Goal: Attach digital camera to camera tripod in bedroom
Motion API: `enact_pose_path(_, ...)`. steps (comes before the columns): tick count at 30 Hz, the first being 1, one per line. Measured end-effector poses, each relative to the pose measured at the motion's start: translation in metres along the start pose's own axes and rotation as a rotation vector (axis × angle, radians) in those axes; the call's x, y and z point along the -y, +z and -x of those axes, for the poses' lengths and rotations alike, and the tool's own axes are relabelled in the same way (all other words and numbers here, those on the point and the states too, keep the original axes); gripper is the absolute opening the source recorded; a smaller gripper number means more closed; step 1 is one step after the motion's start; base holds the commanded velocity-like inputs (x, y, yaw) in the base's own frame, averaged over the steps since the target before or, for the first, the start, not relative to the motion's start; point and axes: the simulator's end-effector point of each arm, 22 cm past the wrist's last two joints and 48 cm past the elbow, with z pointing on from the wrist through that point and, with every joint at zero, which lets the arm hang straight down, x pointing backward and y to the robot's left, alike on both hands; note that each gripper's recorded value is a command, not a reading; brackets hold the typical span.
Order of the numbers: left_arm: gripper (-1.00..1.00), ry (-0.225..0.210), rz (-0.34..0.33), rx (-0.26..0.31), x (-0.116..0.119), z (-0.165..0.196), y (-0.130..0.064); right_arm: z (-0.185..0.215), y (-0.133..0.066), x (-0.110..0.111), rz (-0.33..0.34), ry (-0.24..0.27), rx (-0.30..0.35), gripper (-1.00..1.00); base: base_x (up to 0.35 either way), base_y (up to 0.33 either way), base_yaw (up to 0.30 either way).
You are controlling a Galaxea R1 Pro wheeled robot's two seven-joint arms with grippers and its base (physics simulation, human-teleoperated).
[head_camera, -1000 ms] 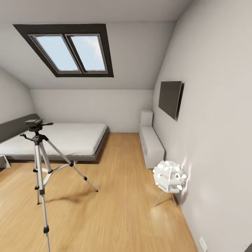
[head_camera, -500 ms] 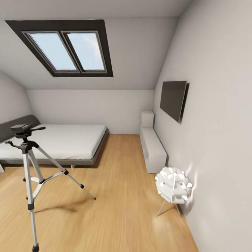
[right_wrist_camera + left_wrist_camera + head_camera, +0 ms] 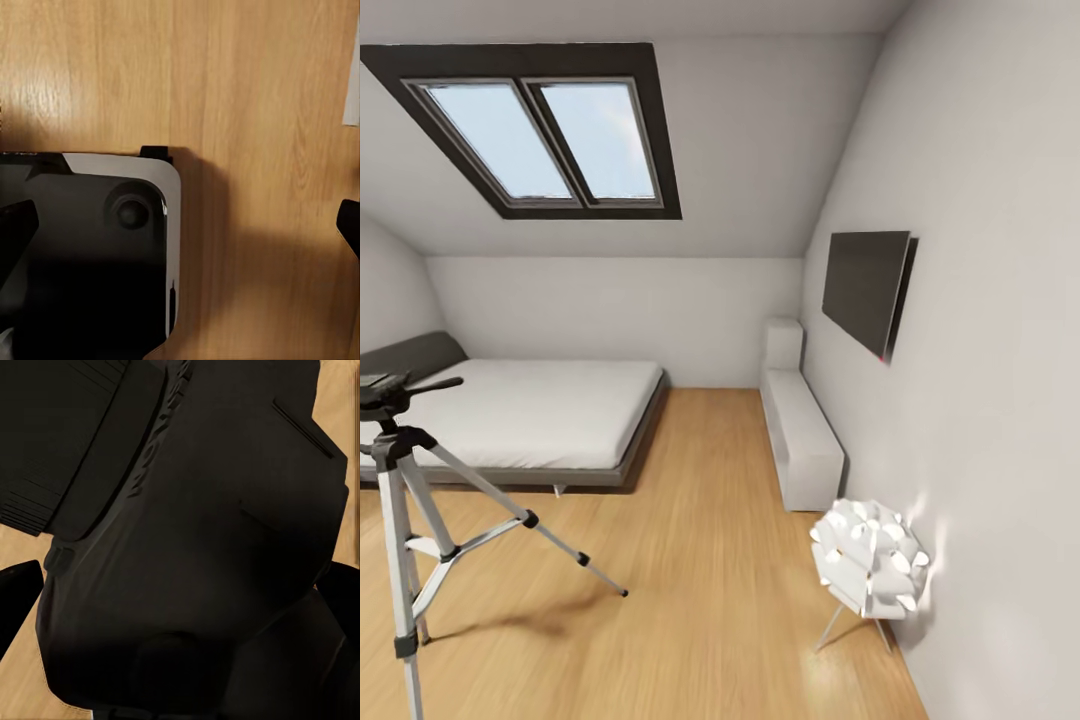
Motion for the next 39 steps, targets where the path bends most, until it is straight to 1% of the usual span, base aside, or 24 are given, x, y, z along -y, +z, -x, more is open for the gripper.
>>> enact_pose_path(16, -1.00, -0.002, 0.001, 0.001, -0.0011, 0.0006, 0.0000, -0.0002, 0.0000, -0.0003, 0.001, 0.000, -0.001, 1.00, 0.331, 0.052, 0.000)
enact_pose_path(39, -1.00, -0.002, 0.002, 0.002, -0.0011, 0.0010, 0.0000, -0.0004, 0.0000, -0.0001, 0.000, 0.000, -0.002, 1.00, 0.331, 0.116, 0.000)
